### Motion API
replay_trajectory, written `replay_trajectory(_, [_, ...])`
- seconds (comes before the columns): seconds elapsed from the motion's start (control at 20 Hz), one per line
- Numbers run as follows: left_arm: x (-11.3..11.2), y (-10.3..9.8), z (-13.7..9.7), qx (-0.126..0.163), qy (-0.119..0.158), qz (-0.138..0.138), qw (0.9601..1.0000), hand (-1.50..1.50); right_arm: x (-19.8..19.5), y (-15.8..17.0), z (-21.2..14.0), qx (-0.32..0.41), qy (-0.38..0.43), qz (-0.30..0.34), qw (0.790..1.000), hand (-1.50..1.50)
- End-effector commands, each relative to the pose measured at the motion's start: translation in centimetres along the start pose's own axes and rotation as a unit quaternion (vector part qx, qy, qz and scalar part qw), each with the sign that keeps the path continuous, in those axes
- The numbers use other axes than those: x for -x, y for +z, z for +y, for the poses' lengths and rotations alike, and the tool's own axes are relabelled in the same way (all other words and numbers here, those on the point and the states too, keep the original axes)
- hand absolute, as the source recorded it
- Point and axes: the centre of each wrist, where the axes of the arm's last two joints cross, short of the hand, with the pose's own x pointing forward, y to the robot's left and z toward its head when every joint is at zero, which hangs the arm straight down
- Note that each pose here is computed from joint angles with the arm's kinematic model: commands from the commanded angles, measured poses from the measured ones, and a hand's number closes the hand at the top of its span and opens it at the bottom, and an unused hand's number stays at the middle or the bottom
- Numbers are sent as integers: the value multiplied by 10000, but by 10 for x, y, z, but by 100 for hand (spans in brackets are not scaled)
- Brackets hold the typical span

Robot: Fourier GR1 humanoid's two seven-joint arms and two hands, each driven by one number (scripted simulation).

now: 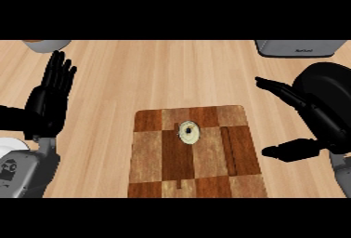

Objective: Pick the cupcake from the cutting board and place it in the pot

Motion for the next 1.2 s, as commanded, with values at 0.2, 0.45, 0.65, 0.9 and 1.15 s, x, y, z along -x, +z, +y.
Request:
replay_trajectory(0.2, [15, 10, 10, 30, -21, 38, 10000, 0, -64, -14, 24, -1125, 856, 444, 9890, -150])
replay_trajectory(0.45, [10, 17, 20, 33, 3, 30, 10000, 0, -66, -41, 46, -1446, 968, 892, 9807, -150])
replay_trajectory(0.65, [21, 12, 1, 23, 53, 82, 10000, 0, -73, -50, 72, -1603, 895, 1210, 9755, -150])
replay_trajectory(0.9, [1, 1, 4, 87, -31, 24, 10000, 0, -80, -58, 94, -1920, 769, 1370, 9687, -150])
replay_trajectory(1.15, [9, -4, 0, 12, 49, 9, 10000, 0, -91, -80, 104, -1867, 901, 1210, 9708, -150])
